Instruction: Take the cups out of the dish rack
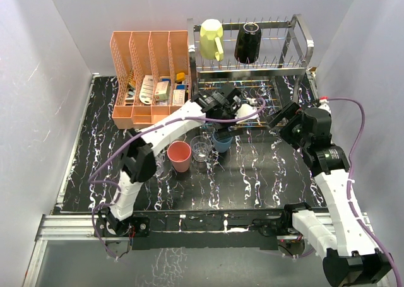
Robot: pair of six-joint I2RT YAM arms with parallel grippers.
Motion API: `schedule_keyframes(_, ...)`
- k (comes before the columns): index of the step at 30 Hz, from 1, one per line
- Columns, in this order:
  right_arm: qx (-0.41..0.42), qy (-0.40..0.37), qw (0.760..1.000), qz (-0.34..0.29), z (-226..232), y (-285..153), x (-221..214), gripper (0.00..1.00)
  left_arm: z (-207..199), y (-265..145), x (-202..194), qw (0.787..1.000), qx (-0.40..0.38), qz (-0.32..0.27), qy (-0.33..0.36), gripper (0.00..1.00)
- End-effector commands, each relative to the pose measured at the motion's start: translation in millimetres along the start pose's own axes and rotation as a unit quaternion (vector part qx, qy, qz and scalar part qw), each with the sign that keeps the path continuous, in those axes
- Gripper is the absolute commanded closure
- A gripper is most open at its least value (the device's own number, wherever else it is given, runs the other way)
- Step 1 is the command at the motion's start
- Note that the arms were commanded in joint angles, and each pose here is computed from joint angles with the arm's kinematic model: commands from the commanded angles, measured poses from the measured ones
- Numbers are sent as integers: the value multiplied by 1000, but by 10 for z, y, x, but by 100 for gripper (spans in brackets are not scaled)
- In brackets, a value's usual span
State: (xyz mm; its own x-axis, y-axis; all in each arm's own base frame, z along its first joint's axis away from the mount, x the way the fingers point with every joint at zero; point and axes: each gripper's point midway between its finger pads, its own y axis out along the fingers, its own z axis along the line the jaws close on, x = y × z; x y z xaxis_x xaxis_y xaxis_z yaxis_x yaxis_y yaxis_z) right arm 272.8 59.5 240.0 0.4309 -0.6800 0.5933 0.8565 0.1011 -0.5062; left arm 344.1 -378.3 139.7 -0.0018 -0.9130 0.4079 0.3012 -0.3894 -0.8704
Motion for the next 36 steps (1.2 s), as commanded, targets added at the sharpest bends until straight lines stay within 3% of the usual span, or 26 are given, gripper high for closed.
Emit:
schedule_keyframes(1, 82, -52, 993, -71, 565, -157, 541, 2, 110, -1065, 352, 991, 55, -125, -13, 4)
schedule_keyframes(7, 145, -130, 973, -122, 1101, -445, 972, 2, -175, -1557, 31, 988, 33, -151, -22, 3)
schedule_keyframes(14, 202, -201, 950, -129, 1719, -560, 1357, 2, 49, -1829, -461, 972, 20, -175, -158, 3)
schedule_keyframes(17, 221, -226, 938, -141, 2019, -566, 1595, 2, 95, -1865, -632, 969, 31, -172, -177, 3)
schedule_keyframes(24, 228, -260, 925, -158, 2492, -173, 1986, 2, 90, -1870, -785, 966, 41, -149, -209, 3)
schedule_keyframes(36, 138, -325, 918, -179, 2659, 580, 1792, 2, 8, -1945, -787, 964, 29, -150, -215, 3)
